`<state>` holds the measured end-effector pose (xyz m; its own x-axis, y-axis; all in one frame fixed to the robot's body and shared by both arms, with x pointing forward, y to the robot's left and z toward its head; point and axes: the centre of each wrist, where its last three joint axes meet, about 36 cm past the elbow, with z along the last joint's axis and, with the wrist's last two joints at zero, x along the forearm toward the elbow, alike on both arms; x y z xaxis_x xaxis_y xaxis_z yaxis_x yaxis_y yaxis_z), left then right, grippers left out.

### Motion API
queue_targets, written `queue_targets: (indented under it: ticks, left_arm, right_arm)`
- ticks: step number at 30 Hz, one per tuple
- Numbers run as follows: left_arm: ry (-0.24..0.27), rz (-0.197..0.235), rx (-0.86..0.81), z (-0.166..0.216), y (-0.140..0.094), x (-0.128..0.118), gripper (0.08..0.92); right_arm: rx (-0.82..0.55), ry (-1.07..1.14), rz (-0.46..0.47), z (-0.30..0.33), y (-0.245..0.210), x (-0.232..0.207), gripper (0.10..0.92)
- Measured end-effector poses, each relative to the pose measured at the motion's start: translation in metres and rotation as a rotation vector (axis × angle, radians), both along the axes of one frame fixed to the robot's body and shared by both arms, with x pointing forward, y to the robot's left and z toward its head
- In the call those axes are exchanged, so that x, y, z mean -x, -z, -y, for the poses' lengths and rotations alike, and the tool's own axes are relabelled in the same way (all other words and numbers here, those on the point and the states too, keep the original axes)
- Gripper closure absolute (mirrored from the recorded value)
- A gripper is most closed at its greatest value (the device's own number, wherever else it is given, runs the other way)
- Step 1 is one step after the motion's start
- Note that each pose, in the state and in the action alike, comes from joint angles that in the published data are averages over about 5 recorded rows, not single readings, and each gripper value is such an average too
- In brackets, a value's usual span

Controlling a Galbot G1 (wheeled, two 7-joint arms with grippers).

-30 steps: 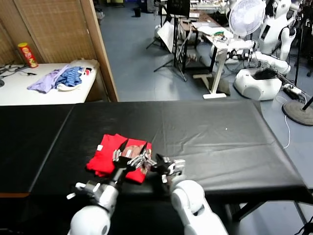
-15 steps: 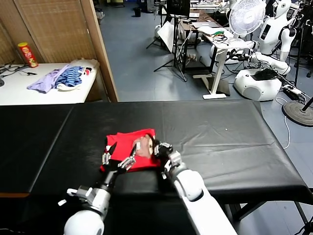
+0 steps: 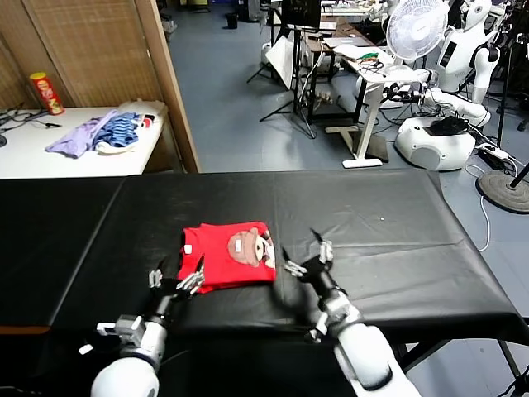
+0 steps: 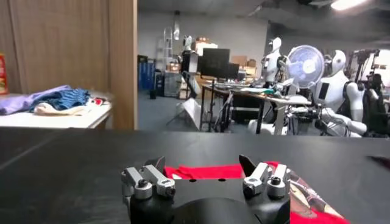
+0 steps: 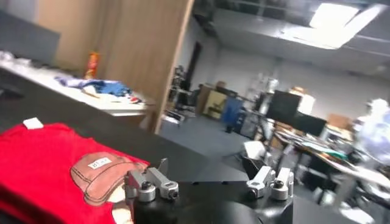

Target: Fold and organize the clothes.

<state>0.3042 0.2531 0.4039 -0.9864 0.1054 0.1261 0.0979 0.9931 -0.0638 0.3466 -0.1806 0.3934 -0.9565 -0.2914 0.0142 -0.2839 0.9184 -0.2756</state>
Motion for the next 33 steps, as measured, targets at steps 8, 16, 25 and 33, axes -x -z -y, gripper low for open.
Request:
queue_targets:
  ticks: [8,16,25,33]
  left_arm:
    - [-0.026,-0.059,-0.031,-0.012,-0.005,0.045,0.201]
    - [-0.065,-0.172,-0.031,-0.022,-0.014,0.092,0.201]
    - [-0.096,-0.239,-0.029,-0.023,-0.041,0.121,0.201]
    - [-0.097,-0.251,-0.032,-0.025,-0.054,0.122,0.201]
  right_arm:
    - [-0.095,0.174,-0.077,0.015,-0.022,0.081,0.224]
    - [-0.131,0.306,-0.212,0.019,-0.046,0.129,0.224]
    - [-0.148,0.376,-0.287,0.015,-0.057,0.167,0.224]
    - [-0.148,0.378,-0.309,0.014,-0.059,0.174,0.224]
